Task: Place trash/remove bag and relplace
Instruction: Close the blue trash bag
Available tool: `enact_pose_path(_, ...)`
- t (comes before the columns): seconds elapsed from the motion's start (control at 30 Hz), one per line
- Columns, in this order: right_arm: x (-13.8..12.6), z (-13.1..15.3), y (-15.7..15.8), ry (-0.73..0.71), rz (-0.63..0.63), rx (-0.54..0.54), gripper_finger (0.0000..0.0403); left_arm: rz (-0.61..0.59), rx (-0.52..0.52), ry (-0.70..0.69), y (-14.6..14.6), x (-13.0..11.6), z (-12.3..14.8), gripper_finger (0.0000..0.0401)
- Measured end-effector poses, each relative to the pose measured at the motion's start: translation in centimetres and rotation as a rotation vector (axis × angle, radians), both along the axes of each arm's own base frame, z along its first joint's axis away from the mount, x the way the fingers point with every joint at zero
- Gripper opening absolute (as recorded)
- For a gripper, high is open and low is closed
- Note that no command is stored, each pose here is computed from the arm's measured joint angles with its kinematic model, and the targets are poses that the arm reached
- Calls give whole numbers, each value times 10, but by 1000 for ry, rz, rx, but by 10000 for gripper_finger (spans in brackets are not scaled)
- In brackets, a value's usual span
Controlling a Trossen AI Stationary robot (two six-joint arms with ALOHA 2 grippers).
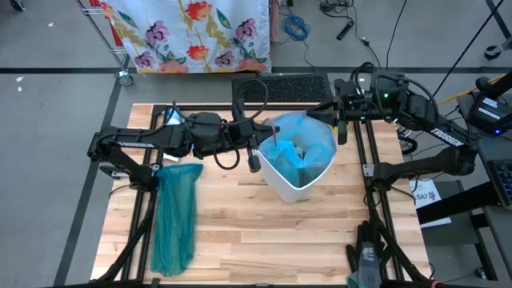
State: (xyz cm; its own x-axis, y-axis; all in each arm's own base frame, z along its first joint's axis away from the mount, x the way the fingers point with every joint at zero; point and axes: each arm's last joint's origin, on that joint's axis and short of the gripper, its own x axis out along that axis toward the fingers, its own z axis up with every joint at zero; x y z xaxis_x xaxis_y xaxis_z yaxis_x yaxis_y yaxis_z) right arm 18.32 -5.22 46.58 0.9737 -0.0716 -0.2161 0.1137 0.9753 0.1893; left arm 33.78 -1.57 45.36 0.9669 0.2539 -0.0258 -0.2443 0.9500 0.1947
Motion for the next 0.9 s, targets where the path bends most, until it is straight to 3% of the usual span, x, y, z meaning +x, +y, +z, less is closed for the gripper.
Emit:
enact_pose_path(0.27, -5, 1, -17, -3, -87, -33, 99, 2, 1, 0, 1, 0, 0, 0)
enact_pose_path(0.5, -41, 4, -10, 10, -143, 44, 173, 2, -8, 0, 1, 0, 0, 0)
enact_pose_path(0.77, -75, -2, 13, 73, 15, 264, 188, 3, -22, 23, 1, 0, -3, 0)
enact_pose_path(0.9, -80, -10, 15, 152, 6, 318, 180, 3, -22, 22, 1, 0, -3, 0)
